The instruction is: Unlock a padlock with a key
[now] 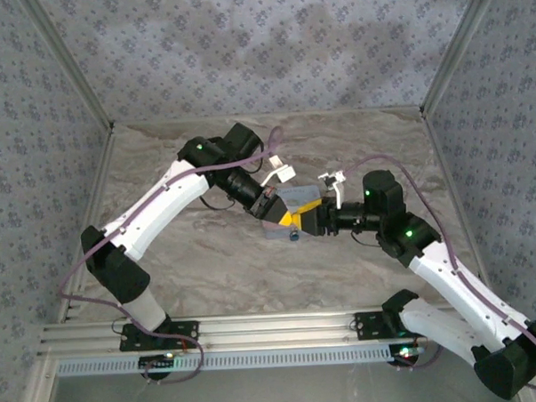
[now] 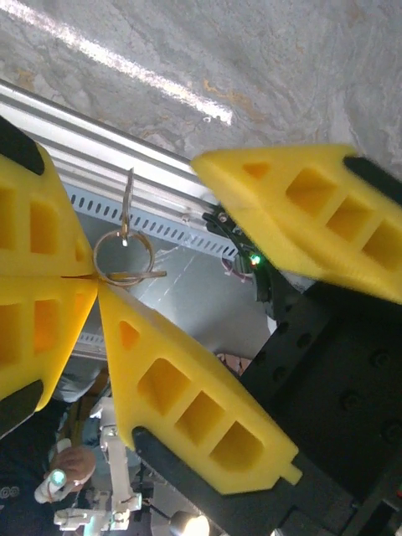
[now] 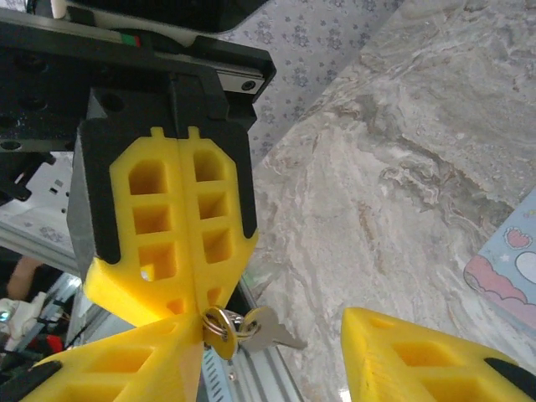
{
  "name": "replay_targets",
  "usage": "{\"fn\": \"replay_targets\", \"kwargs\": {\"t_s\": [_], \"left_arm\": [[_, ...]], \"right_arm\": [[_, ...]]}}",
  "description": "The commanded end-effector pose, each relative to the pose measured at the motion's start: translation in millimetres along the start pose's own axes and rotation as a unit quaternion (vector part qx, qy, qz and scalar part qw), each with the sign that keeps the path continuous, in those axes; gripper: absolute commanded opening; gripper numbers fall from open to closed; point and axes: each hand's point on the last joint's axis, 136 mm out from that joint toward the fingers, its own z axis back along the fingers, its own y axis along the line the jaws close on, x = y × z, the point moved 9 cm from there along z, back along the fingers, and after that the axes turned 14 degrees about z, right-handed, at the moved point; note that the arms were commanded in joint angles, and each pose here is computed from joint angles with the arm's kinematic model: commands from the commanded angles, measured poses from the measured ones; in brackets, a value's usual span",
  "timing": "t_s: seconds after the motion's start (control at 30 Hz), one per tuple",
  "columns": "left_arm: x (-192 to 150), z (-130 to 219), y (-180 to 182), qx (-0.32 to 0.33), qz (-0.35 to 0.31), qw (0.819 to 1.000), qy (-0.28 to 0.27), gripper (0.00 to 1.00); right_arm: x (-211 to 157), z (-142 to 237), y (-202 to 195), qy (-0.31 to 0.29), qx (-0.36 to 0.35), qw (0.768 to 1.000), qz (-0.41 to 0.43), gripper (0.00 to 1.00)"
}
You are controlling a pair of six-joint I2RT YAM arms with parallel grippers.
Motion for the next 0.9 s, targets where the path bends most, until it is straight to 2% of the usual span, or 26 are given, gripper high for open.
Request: {"fn": "replay_targets", "kwargs": {"t_s": [0.0, 0.07, 0.17, 0.3, 0.47, 0.6, 0.87], "left_arm": [[-6, -2, -15, -0.027, -0.022, 0.999, 0.019, 0.00], [-6, -2, -15, -0.027, -0.022, 0.999, 0.019, 0.00], [-7, -2, -16, -0.028, -0.025, 0.999, 0.020, 0.00], [-8, -2, -15, -0.027, -0.026, 0.999, 0.024, 0.00], [-8, -2, -14, -0.026, -0.029, 0.999, 0.023, 0.00], [-8, -3, -14, -0.025, -0.027, 0.999, 0.027, 0.00], [-8, -2, -15, -0.023, -0.029, 0.999, 0.031, 0.00]], "right_arm": [[11, 2, -6, -0.013, -0.061, 0.998, 0.009, 0.39], [12, 2, -7, -0.014, -0.069, 0.997, 0.013, 0.35], [8, 5, -14, -0.005, -0.119, 0.993, 0.002, 0.24], [5, 14, -22, -0.024, -0.170, 0.985, -0.012, 0.23], [6, 14, -16, -0.029, -0.137, 0.990, -0.002, 0.28], [7, 16, -6, -0.041, -0.099, 0.994, 0.011, 0.40], [14, 17, 5, -0.060, 0.006, 0.998, 0.003, 0.42]]}}
